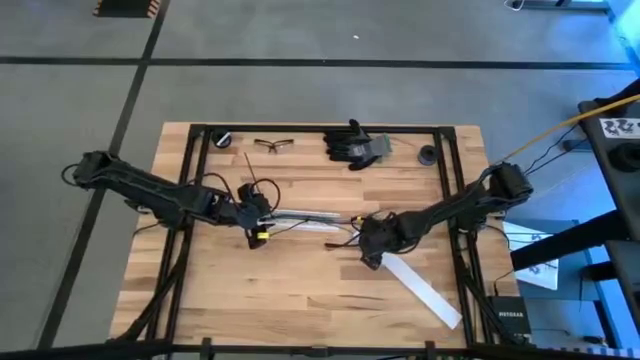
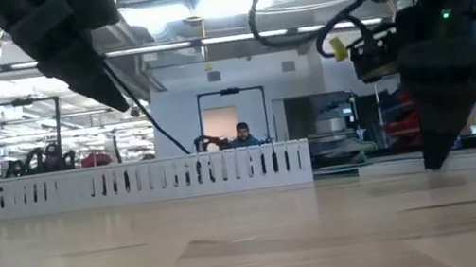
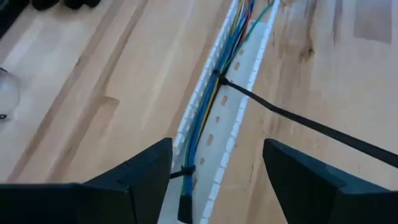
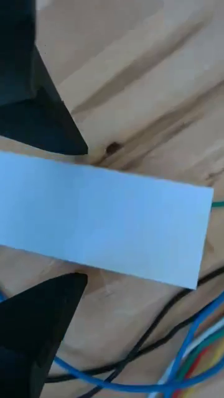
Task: Ziptie cables
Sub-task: Close the white cable duct
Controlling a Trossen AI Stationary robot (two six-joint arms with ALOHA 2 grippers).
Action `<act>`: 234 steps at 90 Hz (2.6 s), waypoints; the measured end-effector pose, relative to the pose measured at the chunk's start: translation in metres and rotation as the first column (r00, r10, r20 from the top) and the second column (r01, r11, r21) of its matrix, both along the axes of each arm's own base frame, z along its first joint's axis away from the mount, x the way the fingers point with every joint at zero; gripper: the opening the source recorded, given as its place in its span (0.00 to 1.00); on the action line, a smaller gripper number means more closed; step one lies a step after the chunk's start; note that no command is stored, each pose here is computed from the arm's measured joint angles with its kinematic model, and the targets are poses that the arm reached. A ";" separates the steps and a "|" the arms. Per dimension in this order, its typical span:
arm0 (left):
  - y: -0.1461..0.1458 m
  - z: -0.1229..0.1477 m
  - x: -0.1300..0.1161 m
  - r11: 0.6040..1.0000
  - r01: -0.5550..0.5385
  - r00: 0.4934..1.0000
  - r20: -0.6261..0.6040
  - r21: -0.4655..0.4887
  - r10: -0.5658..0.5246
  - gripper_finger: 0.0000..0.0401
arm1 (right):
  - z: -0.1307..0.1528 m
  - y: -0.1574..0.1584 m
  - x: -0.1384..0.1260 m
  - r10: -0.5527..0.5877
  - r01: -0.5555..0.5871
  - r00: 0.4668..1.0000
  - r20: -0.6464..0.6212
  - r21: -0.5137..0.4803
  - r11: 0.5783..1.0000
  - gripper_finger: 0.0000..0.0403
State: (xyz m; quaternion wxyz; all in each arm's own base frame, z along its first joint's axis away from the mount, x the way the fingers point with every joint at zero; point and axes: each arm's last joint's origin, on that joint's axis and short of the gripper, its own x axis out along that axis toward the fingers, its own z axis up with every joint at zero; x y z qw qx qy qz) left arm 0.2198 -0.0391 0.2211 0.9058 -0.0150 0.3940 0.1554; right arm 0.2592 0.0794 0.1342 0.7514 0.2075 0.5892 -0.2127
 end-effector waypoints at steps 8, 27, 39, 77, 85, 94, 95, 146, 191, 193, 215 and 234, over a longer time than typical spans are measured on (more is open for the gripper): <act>0.000 0.000 0.000 1.000 0.004 1.000 -0.002 0.003 -0.004 0.59 | -0.002 0.001 0.001 0.004 -0.004 1.000 -0.004 -0.006 1.000 0.78; 0.000 0.000 0.000 1.000 0.004 1.000 -0.002 0.003 -0.004 0.59 | -0.004 0.001 0.002 0.021 -0.021 1.000 0.003 -0.037 0.999 0.76; 0.000 0.000 0.000 1.000 0.003 1.000 -0.001 0.002 -0.003 0.59 | -0.004 0.001 0.002 0.025 -0.025 1.000 0.004 -0.023 0.999 0.67; 0.000 0.000 0.000 1.000 0.002 1.000 -0.001 0.002 -0.002 0.59 | -0.004 0.001 0.003 0.041 -0.040 0.999 0.011 -0.028 0.999 0.35; 0.000 0.000 0.000 1.000 0.002 1.000 -0.001 0.002 -0.002 0.59 | -0.004 0.000 0.003 0.043 -0.042 0.999 0.011 -0.034 0.999 0.33; 0.000 0.000 0.000 1.000 0.002 1.000 -0.001 0.002 -0.002 0.59 | 0.001 0.000 0.001 0.045 -0.045 0.999 0.022 -0.029 0.999 0.32; 0.000 0.000 0.000 1.000 0.002 1.000 -0.001 0.002 -0.002 0.59 | 0.002 0.000 0.001 0.046 -0.045 0.999 0.023 -0.029 0.999 0.32; -0.001 0.002 0.002 0.999 -0.015 0.999 0.040 -0.032 0.016 0.59 | 0.027 0.058 -0.026 0.132 -0.012 0.936 0.327 -0.344 0.939 0.71; -0.001 0.003 0.004 0.996 -0.044 0.996 0.071 -0.073 0.049 0.59 | -0.041 0.064 -0.036 0.112 0.073 0.883 0.455 -0.370 0.926 0.83; -0.001 0.003 0.004 0.996 -0.044 0.996 0.072 -0.074 0.049 0.59 | -0.043 0.064 -0.036 0.109 0.077 0.874 0.474 -0.356 0.931 0.83; 0.000 0.004 0.004 0.996 -0.050 0.996 0.073 -0.068 0.055 0.59 | -0.058 0.064 -0.037 0.171 0.027 0.867 0.469 -0.386 0.922 0.82; 0.000 0.004 0.004 0.996 -0.061 0.995 0.080 -0.060 0.066 0.59 | -0.072 0.064 -0.037 0.174 0.034 0.875 0.452 -0.416 0.909 0.82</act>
